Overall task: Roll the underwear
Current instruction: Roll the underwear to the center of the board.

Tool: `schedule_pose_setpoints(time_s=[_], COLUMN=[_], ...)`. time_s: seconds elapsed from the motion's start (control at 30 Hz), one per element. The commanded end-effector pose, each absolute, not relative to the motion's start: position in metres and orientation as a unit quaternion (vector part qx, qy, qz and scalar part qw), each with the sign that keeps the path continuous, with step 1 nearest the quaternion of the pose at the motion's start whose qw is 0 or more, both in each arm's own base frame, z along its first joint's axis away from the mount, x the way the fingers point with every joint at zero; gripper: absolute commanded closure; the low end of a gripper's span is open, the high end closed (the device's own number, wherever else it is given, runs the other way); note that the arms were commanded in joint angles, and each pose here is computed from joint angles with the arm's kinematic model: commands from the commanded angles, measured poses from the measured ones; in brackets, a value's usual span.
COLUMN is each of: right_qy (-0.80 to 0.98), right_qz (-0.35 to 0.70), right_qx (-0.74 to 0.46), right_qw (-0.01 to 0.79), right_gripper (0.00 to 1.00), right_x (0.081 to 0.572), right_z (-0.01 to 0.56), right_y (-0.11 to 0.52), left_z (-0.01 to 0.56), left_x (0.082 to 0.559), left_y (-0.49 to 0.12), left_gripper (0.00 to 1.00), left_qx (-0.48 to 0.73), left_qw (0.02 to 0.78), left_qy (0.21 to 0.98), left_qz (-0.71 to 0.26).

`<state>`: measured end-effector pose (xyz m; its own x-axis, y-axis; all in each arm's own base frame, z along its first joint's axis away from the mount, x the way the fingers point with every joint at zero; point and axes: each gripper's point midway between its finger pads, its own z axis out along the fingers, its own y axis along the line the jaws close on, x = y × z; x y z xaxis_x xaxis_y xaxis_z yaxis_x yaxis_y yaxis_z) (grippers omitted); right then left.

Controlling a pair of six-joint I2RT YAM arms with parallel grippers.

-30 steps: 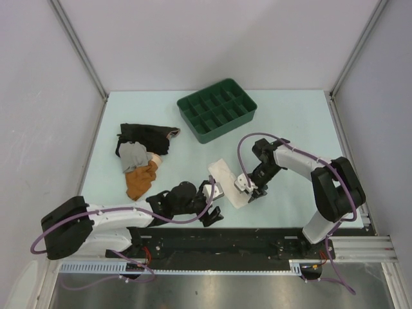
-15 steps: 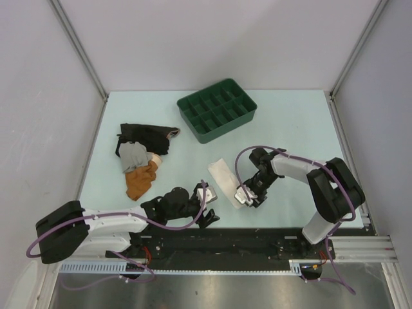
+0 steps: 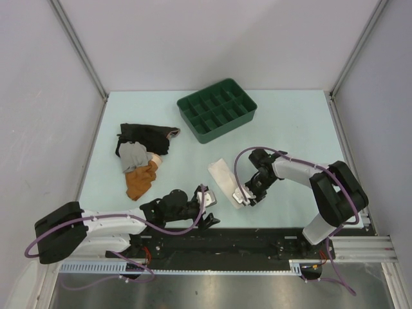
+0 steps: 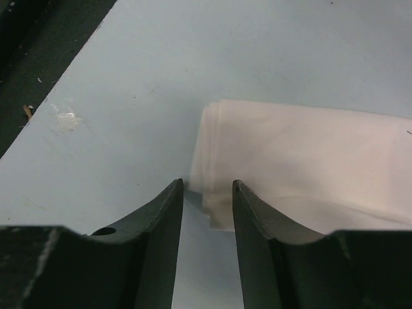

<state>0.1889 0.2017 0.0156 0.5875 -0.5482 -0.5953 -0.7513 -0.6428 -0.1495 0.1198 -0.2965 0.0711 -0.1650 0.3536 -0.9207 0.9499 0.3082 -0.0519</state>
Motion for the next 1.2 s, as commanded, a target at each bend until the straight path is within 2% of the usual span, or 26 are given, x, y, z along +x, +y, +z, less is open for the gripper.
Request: schedule_pose_setpoints(time_s=[0.0, 0.13, 0.3, 0.7, 0.83, 1.03, 1.17], right_qy=[0.389, 0.392, 0.391, 0.438, 0.450, 0.486, 0.494], right_qz=[0.189, 0.200, 0.201, 0.176, 0.203, 0.231, 0.247], right_qx=[-0.884, -0.879, -0.883, -0.875, -0.864, -0.839, -0.831], right_qw=[0.177, 0.186, 0.166, 0.111, 0.094, 0.082, 0.066], right_gripper=[0.58, 0.49, 0.49, 0.71, 0.80, 0.85, 0.89], right_x=[0.211, 0.206, 0.197, 0.196, 0.186, 0.182, 0.174], right_z=[-0.010, -0.001, -0.005, -0.027, -0.022, -0.005, -0.002], right_y=[0.189, 0.195, 0.195, 0.187, 0.189, 0.195, 0.193], left_z=[0.087, 0.083, 0.084, 0.084, 0.085, 0.085, 0.096], left_x=[0.114, 0.112, 0.112, 0.107, 0.106, 0.106, 0.116], left_y=[-0.305, -0.306, -0.308, -0.309, -0.314, -0.314, -0.301], left_gripper=[0.18, 0.18, 0.18, 0.17, 0.18, 0.18, 0.18], left_qx=[0.500, 0.505, 0.506, 0.525, 0.533, 0.527, 0.497], left_qw=[0.462, 0.457, 0.456, 0.464, 0.470, 0.487, 0.529], left_qy=[0.639, 0.640, 0.638, 0.625, 0.615, 0.610, 0.607], left_qz=[-0.359, -0.358, -0.358, -0.344, -0.341, -0.336, -0.324])
